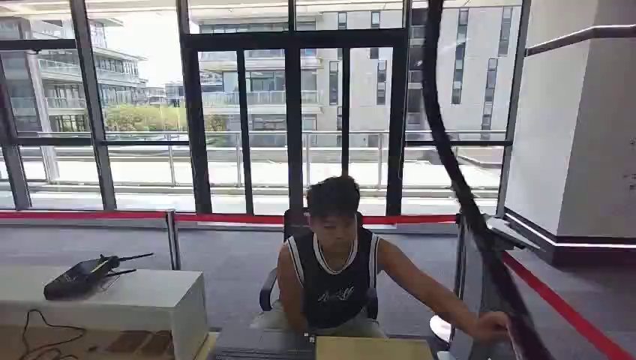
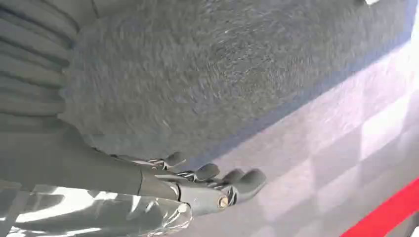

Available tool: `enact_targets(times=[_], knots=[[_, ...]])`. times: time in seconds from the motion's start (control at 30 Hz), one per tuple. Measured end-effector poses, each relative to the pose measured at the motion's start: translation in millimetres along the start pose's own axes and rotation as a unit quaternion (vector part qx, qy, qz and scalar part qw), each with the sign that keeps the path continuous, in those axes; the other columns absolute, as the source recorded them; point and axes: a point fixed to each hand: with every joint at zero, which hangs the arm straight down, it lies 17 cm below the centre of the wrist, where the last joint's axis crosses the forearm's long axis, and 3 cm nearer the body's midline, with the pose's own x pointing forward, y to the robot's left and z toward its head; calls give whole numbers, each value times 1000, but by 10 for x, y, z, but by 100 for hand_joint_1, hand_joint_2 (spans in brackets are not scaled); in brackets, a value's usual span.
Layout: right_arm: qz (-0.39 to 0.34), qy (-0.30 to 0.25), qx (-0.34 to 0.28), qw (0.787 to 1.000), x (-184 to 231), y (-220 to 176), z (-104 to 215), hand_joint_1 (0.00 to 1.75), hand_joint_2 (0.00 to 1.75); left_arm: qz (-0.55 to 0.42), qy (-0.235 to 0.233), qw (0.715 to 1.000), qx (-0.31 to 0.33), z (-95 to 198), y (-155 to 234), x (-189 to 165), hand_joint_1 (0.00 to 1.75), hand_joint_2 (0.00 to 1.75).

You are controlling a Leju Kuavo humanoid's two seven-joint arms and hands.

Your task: Pass the card to the sensor for recognition and then transmit it.

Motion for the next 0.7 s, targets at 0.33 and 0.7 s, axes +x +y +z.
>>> enact_targets(times=[0.33, 0.7], knots=[[29, -198, -49, 979, 1848, -152, 119, 0, 175, 1, -9, 1000, -2, 1, -7, 14, 0, 0], [67, -433, 27, 899, 3323, 601, 1393, 0, 175, 2, -9, 1000, -2, 1, -12, 5, 0, 0]])
